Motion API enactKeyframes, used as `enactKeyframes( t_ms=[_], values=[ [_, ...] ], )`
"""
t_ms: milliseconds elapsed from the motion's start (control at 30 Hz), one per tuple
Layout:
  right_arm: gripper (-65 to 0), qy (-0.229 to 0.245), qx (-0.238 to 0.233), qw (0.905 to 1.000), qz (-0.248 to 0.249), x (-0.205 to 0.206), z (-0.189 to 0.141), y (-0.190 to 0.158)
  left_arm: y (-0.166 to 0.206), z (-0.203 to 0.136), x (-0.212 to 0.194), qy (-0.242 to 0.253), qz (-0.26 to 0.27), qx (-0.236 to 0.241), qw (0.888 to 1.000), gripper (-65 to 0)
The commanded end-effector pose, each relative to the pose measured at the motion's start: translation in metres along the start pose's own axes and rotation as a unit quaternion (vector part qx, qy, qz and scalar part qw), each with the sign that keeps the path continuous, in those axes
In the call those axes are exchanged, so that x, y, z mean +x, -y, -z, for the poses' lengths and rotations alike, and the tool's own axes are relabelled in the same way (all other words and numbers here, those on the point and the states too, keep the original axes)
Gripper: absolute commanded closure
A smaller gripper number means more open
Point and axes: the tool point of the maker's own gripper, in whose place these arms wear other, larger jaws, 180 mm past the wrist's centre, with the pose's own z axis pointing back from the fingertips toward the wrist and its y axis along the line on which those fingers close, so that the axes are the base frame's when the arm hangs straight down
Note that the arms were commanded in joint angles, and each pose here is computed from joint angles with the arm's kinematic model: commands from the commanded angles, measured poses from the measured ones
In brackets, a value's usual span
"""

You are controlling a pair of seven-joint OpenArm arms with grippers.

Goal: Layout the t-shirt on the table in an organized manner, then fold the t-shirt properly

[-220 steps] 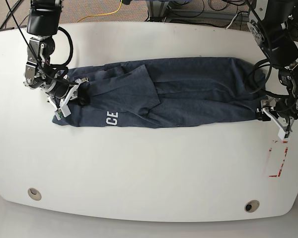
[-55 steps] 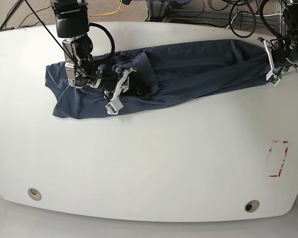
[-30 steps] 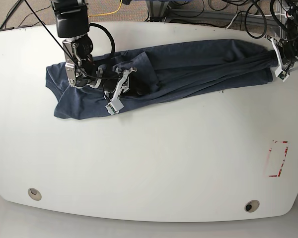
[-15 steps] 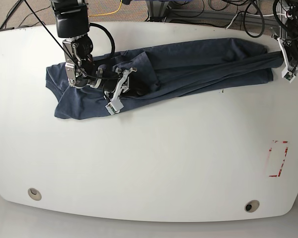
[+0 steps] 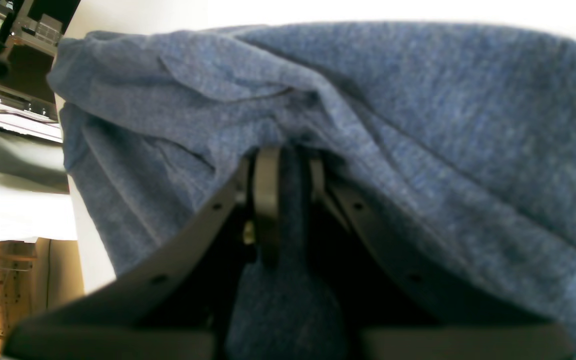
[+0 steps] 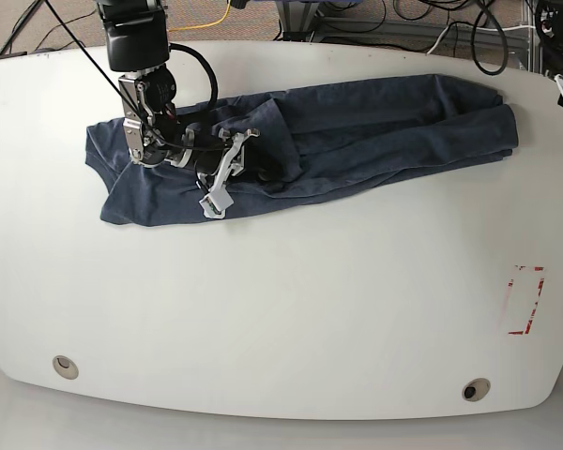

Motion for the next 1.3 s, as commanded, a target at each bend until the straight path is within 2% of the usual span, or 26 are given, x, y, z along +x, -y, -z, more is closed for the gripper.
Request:
enactKeyframes(
  t_ms=[0,200,367,700,867,1067,1267],
  values=[
    [-7.5,-0.065,-0.044,0.9968,0.015,-0.031,-0.006,0.019,-0.019,-0.009,0.002,0.003,-0.001,0.028,1.0,-24.0],
    [-7.5,-0.065,-0.044,0.9968,0.015,-0.031,-0.006,0.019,-0.032,-0.015,0.017,0.032,-0.027,0.043,0.998,-23.9],
    [-7.5,-0.065,-0.043,0.9968,0.016,-0.032,-0.006,0.019,-0.012,-0.009,0.045,0.085,-0.075,0.011,0.993,-23.9],
    [-7.5,-0.066,-0.043,0.9968,0.016,-0.033,-0.005,0.018,0.038,0.006,0.075,0.102,-0.151,-0.057,0.982,-23.9],
    [-7.5,-0.066,-0.043,0.9968,0.016,-0.033,-0.005,0.018,0.067,0.012,0.086,0.104,-0.141,-0.09,0.98,-23.7],
    [-7.5,-0.065,-0.042,0.9969,0.014,-0.031,-0.005,0.018,0.101,0.018,0.079,0.084,-0.108,-0.125,0.983,-23.7],
    [-7.5,-0.065,-0.044,0.9968,0.014,-0.031,-0.006,0.019,0.122,0.02,0.088,0.1,-0.081,-0.147,0.981,-23.7]
  ],
)
